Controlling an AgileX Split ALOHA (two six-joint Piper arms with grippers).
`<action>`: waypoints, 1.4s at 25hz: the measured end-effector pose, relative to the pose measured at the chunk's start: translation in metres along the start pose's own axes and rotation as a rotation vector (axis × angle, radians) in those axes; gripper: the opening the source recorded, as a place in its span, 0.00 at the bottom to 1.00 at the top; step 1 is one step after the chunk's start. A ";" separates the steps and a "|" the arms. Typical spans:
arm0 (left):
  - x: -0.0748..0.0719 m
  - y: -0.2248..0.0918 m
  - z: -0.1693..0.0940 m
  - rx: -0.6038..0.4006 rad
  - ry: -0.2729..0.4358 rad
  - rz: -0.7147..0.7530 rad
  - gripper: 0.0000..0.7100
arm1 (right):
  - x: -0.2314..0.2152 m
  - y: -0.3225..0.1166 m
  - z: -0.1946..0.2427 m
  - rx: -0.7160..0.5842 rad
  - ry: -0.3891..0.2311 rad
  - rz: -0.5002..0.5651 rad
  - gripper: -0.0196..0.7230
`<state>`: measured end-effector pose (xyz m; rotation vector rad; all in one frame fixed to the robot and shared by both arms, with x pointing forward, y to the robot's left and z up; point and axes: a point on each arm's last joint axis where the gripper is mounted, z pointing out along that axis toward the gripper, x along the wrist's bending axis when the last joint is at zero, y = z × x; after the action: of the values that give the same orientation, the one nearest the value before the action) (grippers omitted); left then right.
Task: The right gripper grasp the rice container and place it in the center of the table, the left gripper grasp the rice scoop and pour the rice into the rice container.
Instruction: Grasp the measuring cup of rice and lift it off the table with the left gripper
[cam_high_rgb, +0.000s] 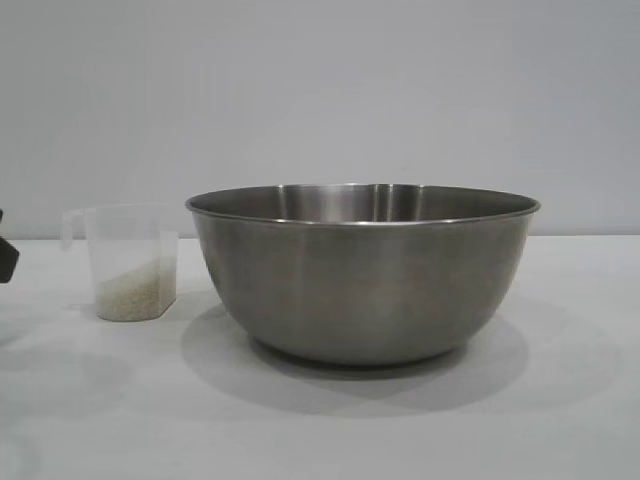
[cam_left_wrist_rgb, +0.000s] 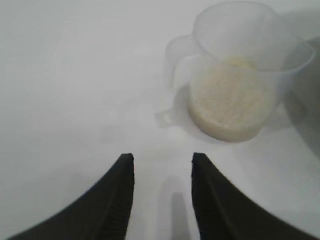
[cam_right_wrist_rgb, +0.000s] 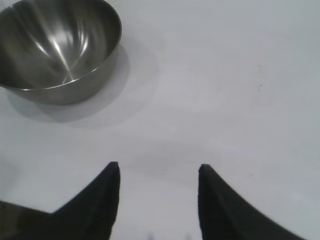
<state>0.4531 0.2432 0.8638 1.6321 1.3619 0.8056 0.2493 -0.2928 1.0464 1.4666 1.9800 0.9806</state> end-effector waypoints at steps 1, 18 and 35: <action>0.000 0.000 0.000 -0.002 0.004 -0.007 0.30 | 0.000 0.000 0.000 0.000 0.000 0.000 0.50; -0.004 -0.005 0.031 0.009 -0.029 0.013 0.38 | 0.000 0.000 0.000 0.000 0.000 -0.002 0.43; -0.008 0.003 0.052 -0.038 -0.056 0.070 0.38 | -0.001 0.000 0.000 0.000 -0.007 -0.005 0.43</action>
<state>0.4980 0.2246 0.8439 1.6680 1.2491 0.8154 0.2495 -0.2935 1.0464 1.4622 1.9776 0.9717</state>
